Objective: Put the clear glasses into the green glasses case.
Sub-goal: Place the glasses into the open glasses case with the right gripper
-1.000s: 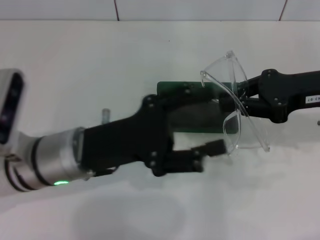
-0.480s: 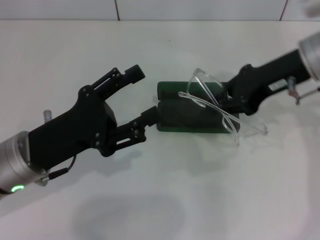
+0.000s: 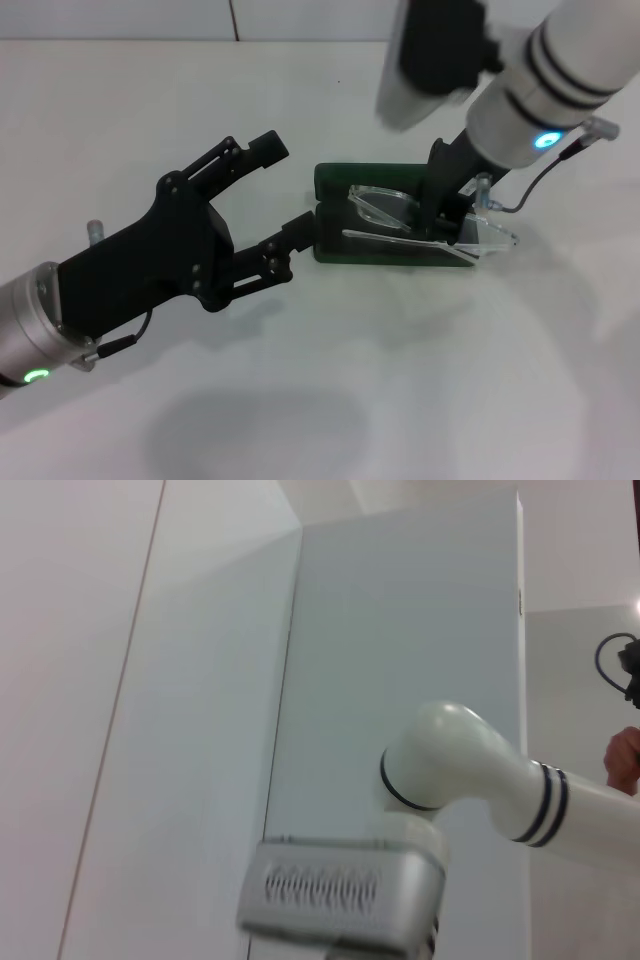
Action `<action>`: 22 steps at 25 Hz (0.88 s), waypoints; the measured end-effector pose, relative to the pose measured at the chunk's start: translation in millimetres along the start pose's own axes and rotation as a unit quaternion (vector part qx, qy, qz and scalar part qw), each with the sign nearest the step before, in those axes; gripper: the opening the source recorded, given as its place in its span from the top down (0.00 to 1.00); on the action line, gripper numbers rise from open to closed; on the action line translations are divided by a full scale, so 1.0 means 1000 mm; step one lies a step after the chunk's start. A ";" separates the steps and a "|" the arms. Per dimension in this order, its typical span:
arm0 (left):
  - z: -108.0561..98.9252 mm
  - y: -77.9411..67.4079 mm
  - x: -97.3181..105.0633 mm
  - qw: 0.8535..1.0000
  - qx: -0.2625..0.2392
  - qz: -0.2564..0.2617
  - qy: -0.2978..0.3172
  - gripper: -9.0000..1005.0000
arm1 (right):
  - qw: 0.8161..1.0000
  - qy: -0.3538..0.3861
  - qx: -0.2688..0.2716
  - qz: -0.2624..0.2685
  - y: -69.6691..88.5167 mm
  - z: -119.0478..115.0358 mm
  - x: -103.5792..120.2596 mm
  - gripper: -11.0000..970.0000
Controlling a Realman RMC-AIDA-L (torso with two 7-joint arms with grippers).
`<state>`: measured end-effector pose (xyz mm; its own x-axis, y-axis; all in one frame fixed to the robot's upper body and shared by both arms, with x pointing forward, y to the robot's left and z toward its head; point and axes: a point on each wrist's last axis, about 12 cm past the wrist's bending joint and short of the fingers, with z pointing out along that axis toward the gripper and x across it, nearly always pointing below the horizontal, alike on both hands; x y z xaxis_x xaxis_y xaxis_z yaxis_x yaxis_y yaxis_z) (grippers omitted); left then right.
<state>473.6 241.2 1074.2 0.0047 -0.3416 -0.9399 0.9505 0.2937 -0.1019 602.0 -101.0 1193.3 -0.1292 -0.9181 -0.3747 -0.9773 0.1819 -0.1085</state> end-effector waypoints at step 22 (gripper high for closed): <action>0.006 0.001 0.003 1.000 -0.005 -0.001 0.003 0.13 | 0.985 0.080 0.096 -0.122 0.019 0.024 -0.020 0.81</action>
<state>476.8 235.4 1073.0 0.0008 -0.3370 -0.9415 0.9476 0.3011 -0.1070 589.8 -70.2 1176.7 0.0656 -0.9836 -0.1681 -0.9350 -0.0018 -0.3547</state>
